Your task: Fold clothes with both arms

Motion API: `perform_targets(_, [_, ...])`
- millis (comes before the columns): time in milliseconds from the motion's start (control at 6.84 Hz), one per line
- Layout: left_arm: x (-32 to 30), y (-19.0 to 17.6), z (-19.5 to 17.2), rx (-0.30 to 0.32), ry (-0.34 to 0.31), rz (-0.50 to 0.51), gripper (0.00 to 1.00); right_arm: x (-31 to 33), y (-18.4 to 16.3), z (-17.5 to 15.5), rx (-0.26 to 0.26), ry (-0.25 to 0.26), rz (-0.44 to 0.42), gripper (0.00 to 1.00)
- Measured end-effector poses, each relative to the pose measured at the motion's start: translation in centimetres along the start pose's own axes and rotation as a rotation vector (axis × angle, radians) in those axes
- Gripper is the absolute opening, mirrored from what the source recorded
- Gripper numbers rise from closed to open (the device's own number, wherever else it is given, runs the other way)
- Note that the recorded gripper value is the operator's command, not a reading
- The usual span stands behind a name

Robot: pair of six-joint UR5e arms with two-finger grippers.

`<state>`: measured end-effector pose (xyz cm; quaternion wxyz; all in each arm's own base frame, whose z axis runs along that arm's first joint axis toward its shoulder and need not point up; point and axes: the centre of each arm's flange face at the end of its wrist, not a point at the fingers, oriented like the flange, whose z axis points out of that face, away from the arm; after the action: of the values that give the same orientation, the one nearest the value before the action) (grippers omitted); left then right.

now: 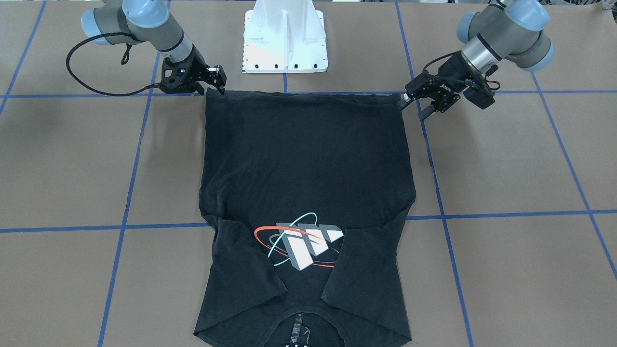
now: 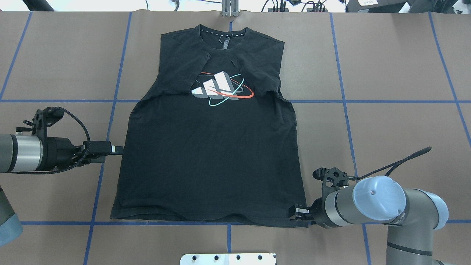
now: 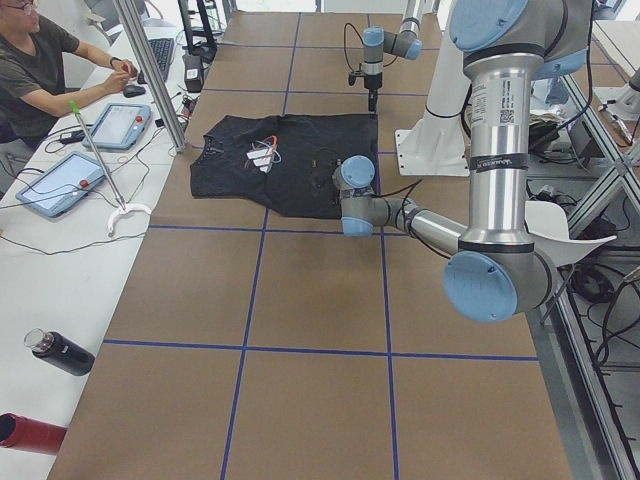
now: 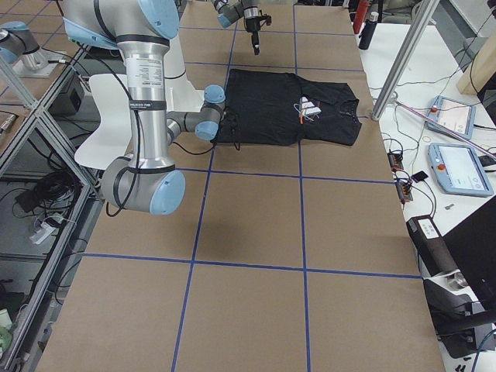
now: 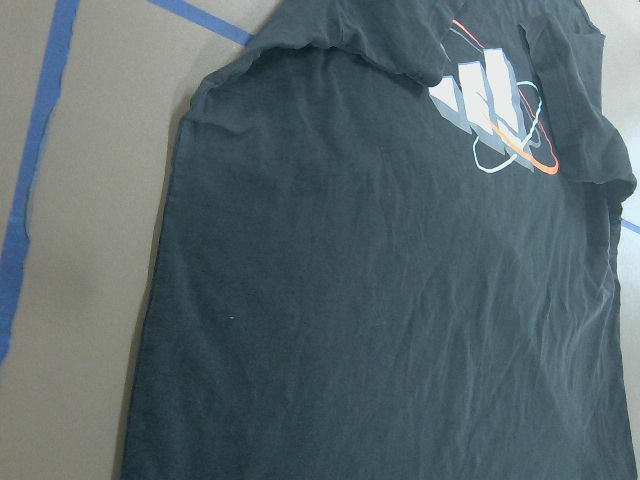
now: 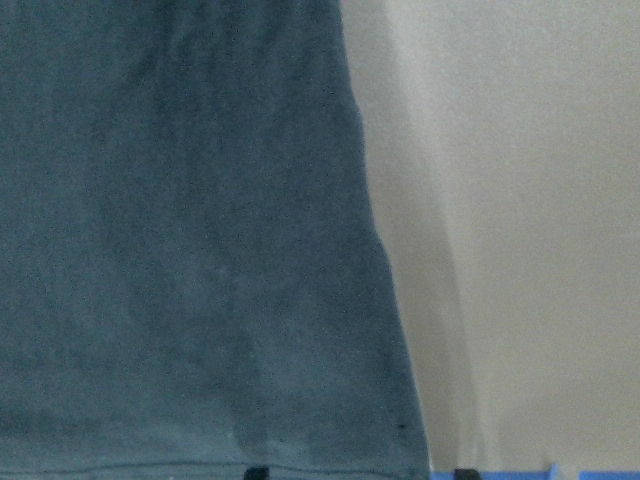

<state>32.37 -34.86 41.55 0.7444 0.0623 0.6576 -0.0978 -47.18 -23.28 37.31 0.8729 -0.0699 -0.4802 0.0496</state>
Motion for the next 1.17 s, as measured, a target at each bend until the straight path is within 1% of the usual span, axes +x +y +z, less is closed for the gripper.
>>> perform_targets(293, [0.10,0.02,-0.04,0.000,0.002,0.001,1.00,0.03,0.00,0.02,0.000,0.002,0.000,0.63])
perform_targets(439, [0.11,0.02,-0.05,0.000,0.002,0.001,1.00,0.08,-0.01,0.04,0.000,0.004,0.001,0.55])
perform_targets(732, [0.36,0.06,-0.17,0.000,0.007,0.002,1.00,0.13,-0.02,0.07,0.000,0.006,0.007,0.50])
perform_targets(878, [0.45,0.07,-0.19,0.000,0.008,0.002,1.00,0.14,-0.03,0.10,0.000,0.007,0.010,0.39])
perform_targets(1024, [0.50,0.07,-0.19,0.000,0.009,0.003,1.00,0.11,-0.03,0.10,0.000,0.006,0.011,0.34])
perform_targets(1170, [0.52,0.07,-0.19,0.000,0.009,0.004,1.00,0.10,-0.03,0.11,0.000,0.006,0.011,0.35])
